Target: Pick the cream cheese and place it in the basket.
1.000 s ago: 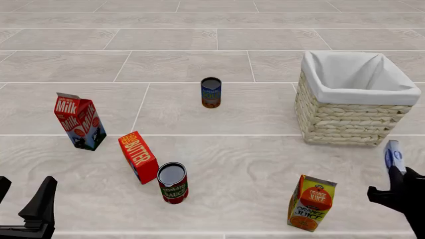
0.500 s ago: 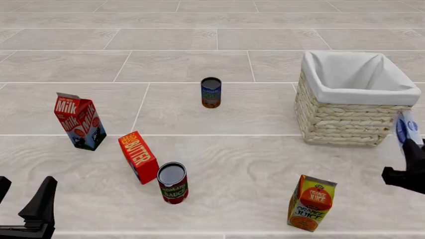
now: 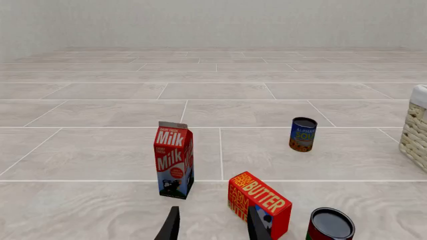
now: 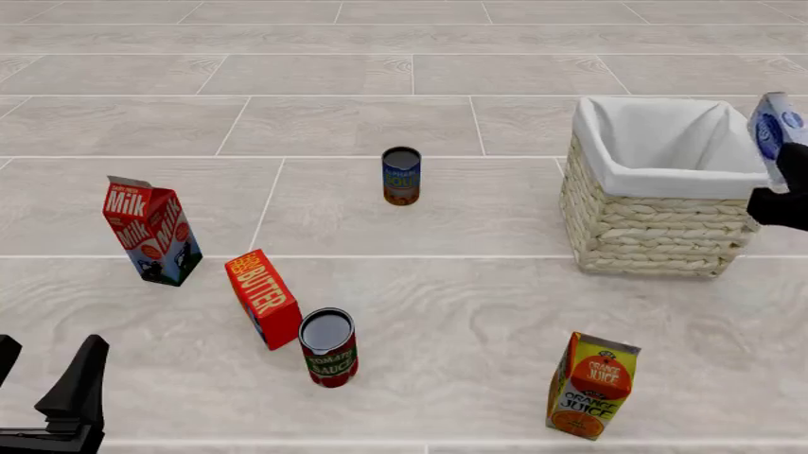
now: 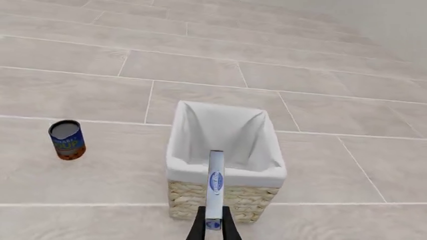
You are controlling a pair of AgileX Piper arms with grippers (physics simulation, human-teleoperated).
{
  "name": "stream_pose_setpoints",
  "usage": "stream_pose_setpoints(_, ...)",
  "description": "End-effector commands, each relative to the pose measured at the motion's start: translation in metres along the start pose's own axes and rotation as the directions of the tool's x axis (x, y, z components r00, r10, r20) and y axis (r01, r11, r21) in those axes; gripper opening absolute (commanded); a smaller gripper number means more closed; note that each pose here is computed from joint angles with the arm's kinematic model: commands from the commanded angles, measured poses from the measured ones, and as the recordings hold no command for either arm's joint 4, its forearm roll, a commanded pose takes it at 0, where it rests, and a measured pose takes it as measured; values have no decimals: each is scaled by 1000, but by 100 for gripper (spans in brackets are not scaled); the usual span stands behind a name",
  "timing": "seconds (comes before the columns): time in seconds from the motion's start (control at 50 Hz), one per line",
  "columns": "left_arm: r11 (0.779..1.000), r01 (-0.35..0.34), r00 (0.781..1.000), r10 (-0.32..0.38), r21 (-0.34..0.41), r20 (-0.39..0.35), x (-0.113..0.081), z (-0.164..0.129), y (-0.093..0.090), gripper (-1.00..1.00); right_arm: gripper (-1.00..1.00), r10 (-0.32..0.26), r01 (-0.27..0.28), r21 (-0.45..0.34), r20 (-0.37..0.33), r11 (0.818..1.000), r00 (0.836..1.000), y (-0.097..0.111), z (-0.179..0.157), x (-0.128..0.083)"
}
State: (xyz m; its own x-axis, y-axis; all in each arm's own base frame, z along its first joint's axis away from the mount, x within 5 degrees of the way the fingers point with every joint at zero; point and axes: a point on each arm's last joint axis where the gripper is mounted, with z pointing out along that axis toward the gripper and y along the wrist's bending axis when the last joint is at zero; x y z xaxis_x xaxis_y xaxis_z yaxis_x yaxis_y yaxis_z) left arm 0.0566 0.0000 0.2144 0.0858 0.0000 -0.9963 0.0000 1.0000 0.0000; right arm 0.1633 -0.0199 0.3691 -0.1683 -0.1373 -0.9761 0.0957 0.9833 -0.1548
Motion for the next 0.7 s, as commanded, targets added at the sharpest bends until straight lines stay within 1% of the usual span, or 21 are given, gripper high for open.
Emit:
stream_pose_setpoints(0.02, 1000, 0, 1000, 0, 0, 0, 0, 0, 0, 100, -100, 30, -31, -36, -33, 999, 999, 0, 26, -39)
stream_pose_setpoints(0.06, 1000, 0, 1000, 0, 0, 0, 0, 0, 0, 100, -100, -8, 5, -52, -59, 999, 998, 3, 34, -39)
stream_pose_setpoints(0.08, 1000, 0, 1000, 0, 0, 0, 0, 0, 0, 100, -100, -10, 2, -80, -91, 997, 996, 8, 41, -39)
stream_pose_setpoints(0.14, 1000, 0, 1000, 0, 0, 0, 0, 0, 0, 100, -100, 45, -58, -92, -143, 994, 989, 11, 51, -45)
stream_pose_setpoints(0.18, 1000, 0, 1000, 0, 0, 0, 0, 0, 0, 100, -100, 71, -83, -84, -145, 993, 987, 8, 51, -56)
stream_pose_setpoints(0.24, 1000, 0, 1000, 0, 0, 0, 0, 0, 0, 100, -100, 61, -75, -80, -162, 994, 985, 7, 58, -60)
stream_pose_setpoints(0.26, 1000, 0, 1000, 0, 0, 0, 0, 0, 0, 100, -100, 47, -67, -96, -196, 993, 979, 11, 67, -56)
stream_pose_setpoints(0.28, 1000, 0, 1000, 0, 0, 0, 0, 0, 0, 100, -100, 64, -86, -83, -238, 993, 969, 9, 79, -52)
stream_pose_setpoints(0.32, 1000, 0, 1000, 0, 0, 0, 0, 0, 0, 100, -100, 46, -68, -80, -249, 994, 967, 7, 85, -52)
stream_pose_setpoints(0.34, 1000, 0, 1000, 0, 0, 0, 0, 0, 0, 100, -100, 42, -66, -82, -273, 994, 961, 8, 90, -50)
stream_pose_setpoints(0.38, 1000, 0, 1000, 0, 0, 0, 0, 0, 0, 100, -100, 80, -106, -79, -286, 991, 955, 10, 94, -56)
stream_pose_setpoints(0.4, 1000, 0, 1000, 0, 0, 0, 0, 0, 0, 100, -100, 59, -90, -89, -301, 992, 952, 11, 96, -57)
stream_pose_setpoints(0.44, 1000, 0, 1000, 0, 0, 0, 0, 0, 0, 100, -100, 72, -101, -80, -305, 992, 950, 9, 97, -59)
stream_pose_setpoints(0.46, 1000, 0, 1000, 0, 0, 0, 0, 0, 0, 100, -100, 74, -103, -66, -342, 993, 937, 5, 109, -57)
stream_pose_setpoints(0.5, 1000, 0, 1000, 0, 0, 0, 0, 0, 0, 100, -100, 66, -95, -65, -356, 993, 932, 4, 113, -55)
stream_pose_setpoints(0.54, 1000, 0, 1000, 0, 0, 0, 0, 0, 0, 100, -100, 74, -109, -65, -401, 992, 913, 6, 120, -49)
stream_pose_setpoints(0.58, 1000, 0, 1000, 0, 0, 0, 0, 0, 0, 100, -100, 80, -112, -52, -413, 992, 907, 3, 125, -48)
stream_pose_setpoints(0.6, 1000, 0, 1000, 0, 0, 0, 0, 0, 0, 100, -100, 100, -135, -54, -421, 989, 901, 7, 125, -47)
stream_pose_setpoints(0.62, 1000, 0, 1000, 0, 0, 0, 0, 0, 0, 100, -100, 81, -124, -66, -448, 990, 890, 10, 129, -40)
stream_pose_setpoints(0.66, 1000, 0, 1000, 0, 0, 0, 0, 0, 0, 100, -100, 69, -115, -72, -466, 991, 882, 11, 132, -36)
stream_pose_setpoints(0.7, 1000, 0, 1000, 0, 0, 0, 0, 0, 0, 100, -100, 68, -107, -59, -461, 993, 885, 5, 135, -39)
